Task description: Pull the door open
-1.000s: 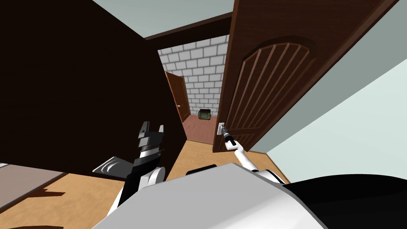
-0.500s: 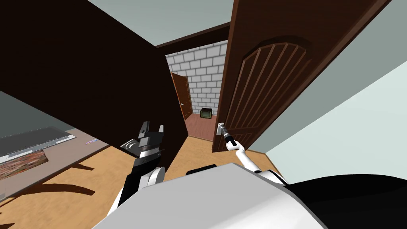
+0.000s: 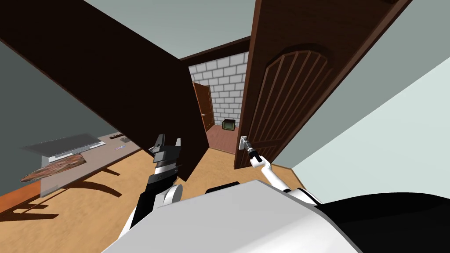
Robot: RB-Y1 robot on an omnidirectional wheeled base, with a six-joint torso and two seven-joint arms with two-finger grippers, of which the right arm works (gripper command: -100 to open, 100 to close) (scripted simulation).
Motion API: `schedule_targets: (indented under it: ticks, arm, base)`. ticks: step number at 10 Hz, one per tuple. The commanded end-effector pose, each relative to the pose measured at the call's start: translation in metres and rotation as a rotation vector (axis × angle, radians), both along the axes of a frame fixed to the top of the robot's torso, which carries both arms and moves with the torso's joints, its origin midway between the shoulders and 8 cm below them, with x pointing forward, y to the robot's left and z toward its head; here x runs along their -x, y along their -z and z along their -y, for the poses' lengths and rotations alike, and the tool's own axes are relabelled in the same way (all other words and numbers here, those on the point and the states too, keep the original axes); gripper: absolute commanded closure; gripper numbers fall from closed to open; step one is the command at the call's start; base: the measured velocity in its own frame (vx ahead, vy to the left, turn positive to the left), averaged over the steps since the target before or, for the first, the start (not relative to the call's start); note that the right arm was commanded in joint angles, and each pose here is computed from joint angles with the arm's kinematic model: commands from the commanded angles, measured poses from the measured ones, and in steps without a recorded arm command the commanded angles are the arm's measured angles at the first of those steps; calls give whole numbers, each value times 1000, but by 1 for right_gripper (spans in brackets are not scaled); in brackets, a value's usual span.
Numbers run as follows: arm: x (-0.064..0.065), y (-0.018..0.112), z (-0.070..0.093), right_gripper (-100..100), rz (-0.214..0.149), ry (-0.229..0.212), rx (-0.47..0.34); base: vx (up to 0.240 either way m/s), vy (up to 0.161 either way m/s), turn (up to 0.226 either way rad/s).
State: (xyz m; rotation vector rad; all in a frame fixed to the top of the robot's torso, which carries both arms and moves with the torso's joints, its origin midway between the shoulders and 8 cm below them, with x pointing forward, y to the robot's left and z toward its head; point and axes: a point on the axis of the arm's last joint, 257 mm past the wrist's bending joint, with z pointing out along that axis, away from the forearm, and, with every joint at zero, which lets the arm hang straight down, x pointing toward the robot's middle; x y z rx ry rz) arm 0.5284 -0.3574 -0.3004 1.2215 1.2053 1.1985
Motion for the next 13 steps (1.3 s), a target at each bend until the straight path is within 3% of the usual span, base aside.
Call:
schedule_targets:
  ticks: [1, 8, 9, 13]
  arm:
    - [5, -1, -1, 100, 4, -19, 2]
    - [25, -4, -9, 100, 8, -101, 2]
    - [21, -5, -12, 100, 10, -99, 2]
    - [39, -3, -14, 100, 9, -156, 3]
  base:
    - [-152, -57, 122]
    - [-214, -106, 115]
    - [-112, -30, 23]
    - [-179, -88, 105]
